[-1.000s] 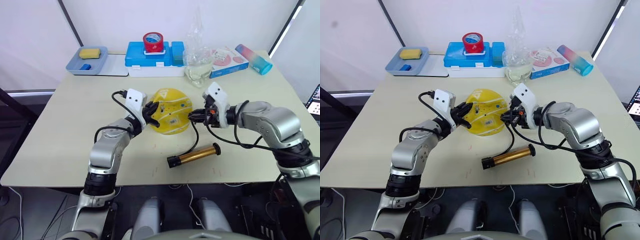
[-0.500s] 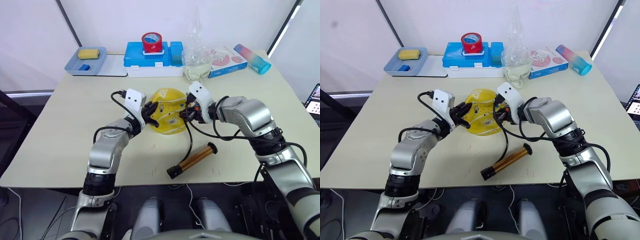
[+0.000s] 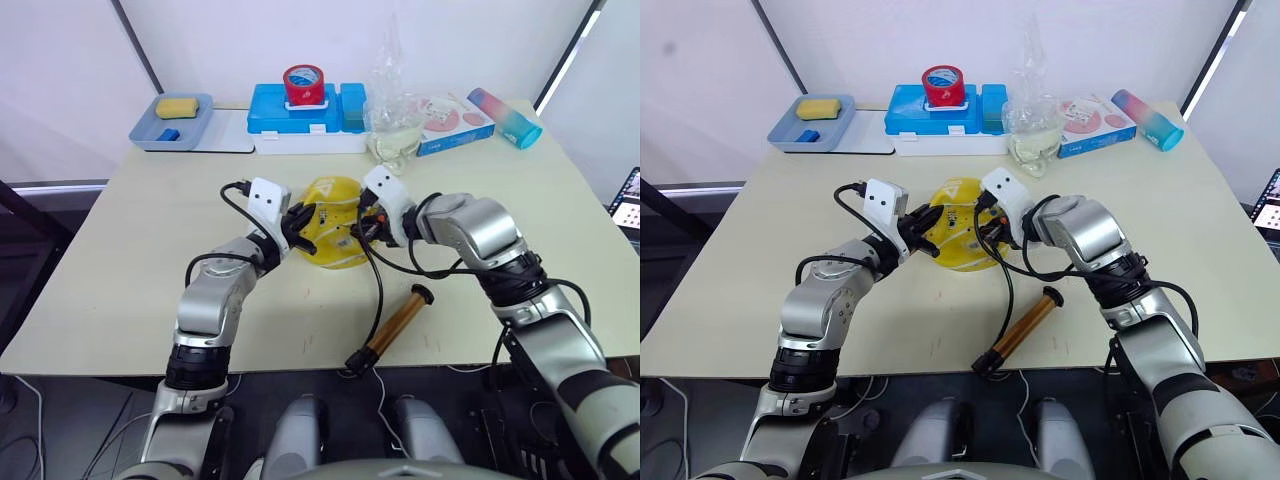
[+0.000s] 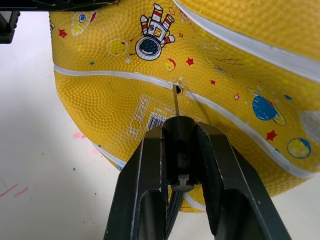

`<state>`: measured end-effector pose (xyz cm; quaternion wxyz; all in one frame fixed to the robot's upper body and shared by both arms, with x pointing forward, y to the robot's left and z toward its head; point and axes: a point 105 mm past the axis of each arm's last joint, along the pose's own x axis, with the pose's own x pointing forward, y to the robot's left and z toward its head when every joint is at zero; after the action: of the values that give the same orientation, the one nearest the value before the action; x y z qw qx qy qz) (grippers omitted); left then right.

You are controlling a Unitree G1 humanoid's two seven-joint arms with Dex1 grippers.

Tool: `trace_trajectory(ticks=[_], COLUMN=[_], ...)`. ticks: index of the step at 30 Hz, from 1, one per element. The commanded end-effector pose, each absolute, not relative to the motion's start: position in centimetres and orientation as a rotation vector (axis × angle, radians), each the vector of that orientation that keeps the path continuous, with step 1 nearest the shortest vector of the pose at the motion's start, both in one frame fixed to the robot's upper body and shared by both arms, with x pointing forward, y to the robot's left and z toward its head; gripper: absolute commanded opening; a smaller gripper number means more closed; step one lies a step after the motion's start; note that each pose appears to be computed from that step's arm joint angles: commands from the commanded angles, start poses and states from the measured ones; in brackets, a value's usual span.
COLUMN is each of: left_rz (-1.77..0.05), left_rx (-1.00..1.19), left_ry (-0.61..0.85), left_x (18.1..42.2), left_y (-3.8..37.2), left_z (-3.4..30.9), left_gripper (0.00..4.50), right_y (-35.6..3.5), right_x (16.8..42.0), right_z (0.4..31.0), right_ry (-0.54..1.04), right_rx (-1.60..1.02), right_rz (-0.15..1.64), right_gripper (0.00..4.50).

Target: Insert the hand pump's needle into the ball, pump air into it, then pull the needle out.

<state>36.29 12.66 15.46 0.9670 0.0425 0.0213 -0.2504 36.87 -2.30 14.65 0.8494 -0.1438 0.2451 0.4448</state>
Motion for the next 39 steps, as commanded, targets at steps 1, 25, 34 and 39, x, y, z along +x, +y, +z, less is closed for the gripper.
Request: trace_trajectory(ticks=[1,25,34,39], left_rz=[-0.511,-0.507,-0.503,-0.506], left_rx=[0.08,0.056,0.04,0.043], left_ry=[0.04,0.058,0.068,0.075], left_x=[36.5,36.5,36.5,36.5], left_y=[12.6,12.3,12.4,12.4], left_z=[15.6,15.2,15.0,14.8], left_gripper=[0.06,0.06,0.06,0.06], right_y=[-1.8,-2.2,-2.6,-3.0], right_x=[37.1,37.2,37.0,37.2], right_z=[15.3,13.6,12.8,12.5], right_ry=[0.481,0.506,0.543,0.559], right_rx=[-0.323,-0.392,-0.408,-0.395], right_rz=[0.935,0.91,0.894,0.867], right_gripper=[0.34,0.34,0.34,0.34])
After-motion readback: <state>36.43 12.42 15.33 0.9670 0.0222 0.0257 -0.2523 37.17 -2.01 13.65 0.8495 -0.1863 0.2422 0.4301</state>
